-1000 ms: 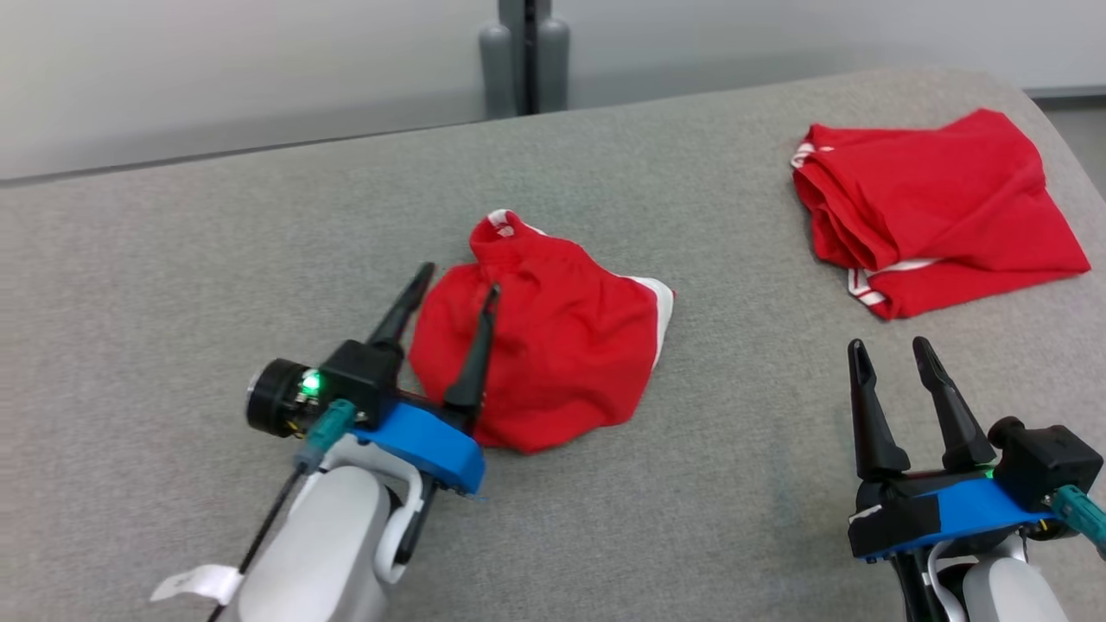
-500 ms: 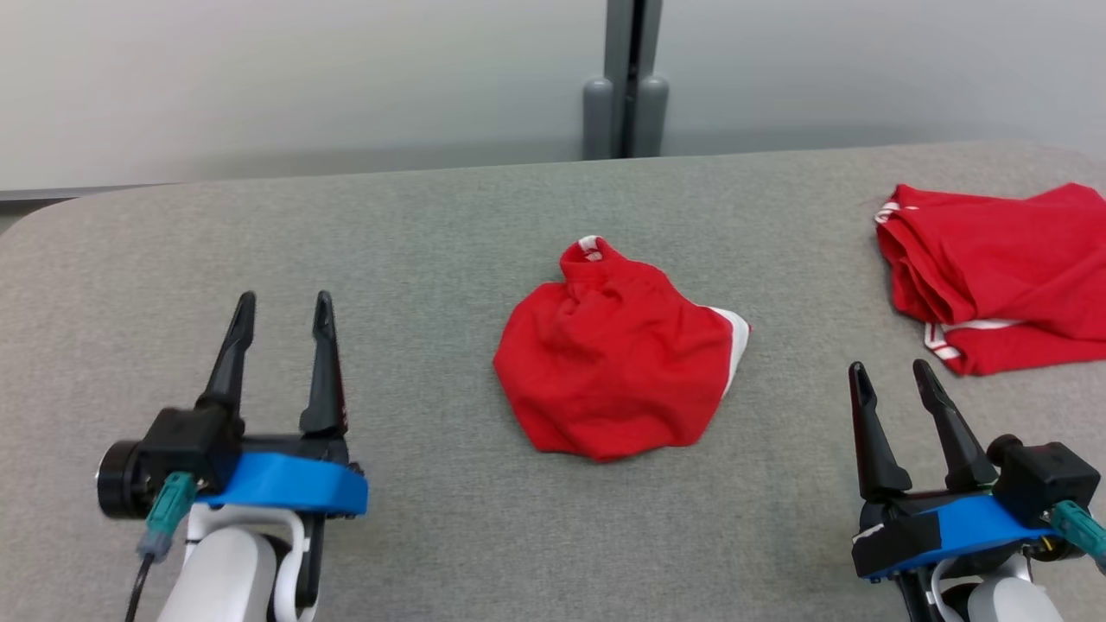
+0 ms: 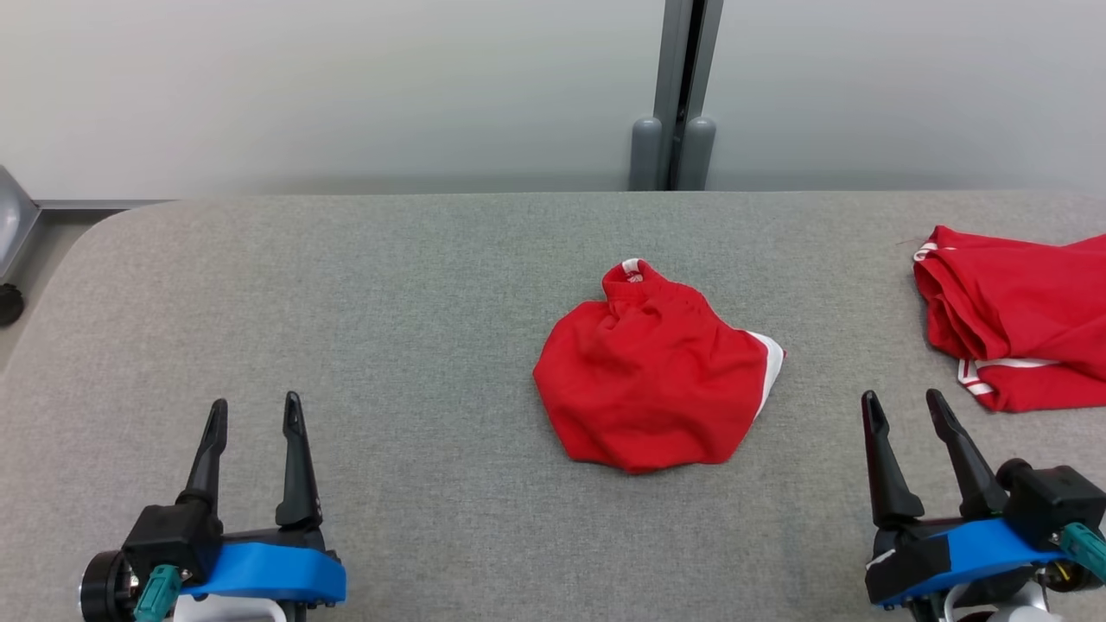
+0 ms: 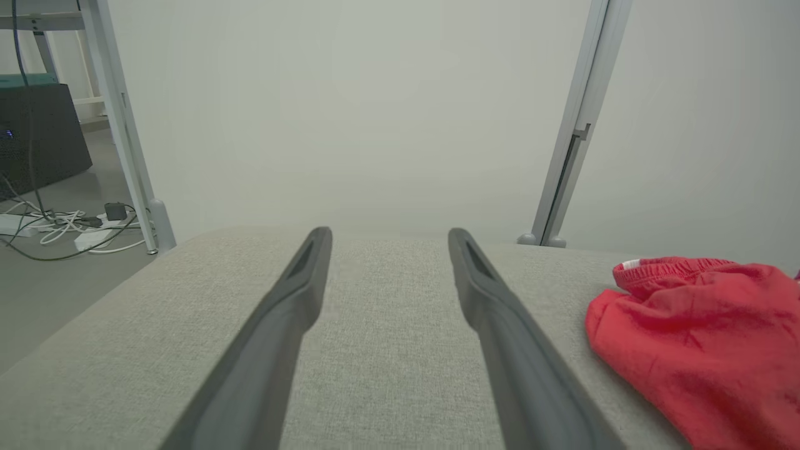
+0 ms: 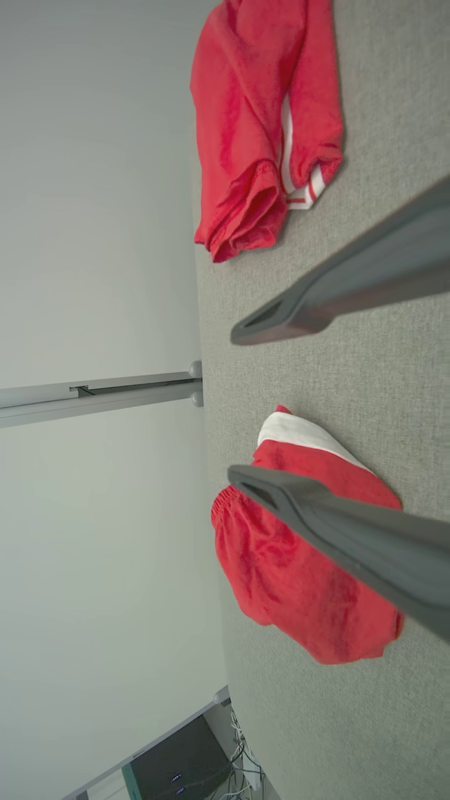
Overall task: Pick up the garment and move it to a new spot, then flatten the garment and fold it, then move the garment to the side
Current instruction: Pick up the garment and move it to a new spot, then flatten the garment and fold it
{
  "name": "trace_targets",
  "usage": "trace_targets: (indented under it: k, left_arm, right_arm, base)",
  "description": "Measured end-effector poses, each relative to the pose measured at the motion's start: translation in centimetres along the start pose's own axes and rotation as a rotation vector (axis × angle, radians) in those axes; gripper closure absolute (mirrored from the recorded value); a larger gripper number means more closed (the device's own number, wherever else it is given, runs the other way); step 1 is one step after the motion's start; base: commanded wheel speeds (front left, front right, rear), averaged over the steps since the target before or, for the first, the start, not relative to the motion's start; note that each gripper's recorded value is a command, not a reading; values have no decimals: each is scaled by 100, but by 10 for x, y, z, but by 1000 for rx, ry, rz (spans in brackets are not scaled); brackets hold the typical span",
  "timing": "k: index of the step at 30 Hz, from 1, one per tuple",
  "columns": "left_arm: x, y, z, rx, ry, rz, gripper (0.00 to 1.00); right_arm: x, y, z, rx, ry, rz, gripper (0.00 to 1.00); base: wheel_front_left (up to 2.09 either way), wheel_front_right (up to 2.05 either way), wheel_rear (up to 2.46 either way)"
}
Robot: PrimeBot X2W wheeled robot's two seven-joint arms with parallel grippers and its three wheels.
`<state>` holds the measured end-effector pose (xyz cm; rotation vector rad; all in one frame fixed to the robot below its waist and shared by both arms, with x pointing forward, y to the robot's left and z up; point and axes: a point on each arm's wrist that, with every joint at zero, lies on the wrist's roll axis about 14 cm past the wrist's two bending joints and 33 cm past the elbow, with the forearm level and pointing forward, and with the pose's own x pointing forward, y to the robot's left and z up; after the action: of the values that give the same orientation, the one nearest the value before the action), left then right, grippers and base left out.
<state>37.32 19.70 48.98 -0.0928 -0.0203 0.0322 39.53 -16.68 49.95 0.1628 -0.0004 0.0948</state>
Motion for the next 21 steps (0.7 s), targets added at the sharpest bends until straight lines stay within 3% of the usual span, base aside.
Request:
trace_targets:
  k: [21]
  left_arm:
    - [-2, 6, -4, 5, 7, 14, 0]
  right_arm:
    - [3, 1, -5, -10, 28, 5, 0]
  base:
    - [0, 0, 0]
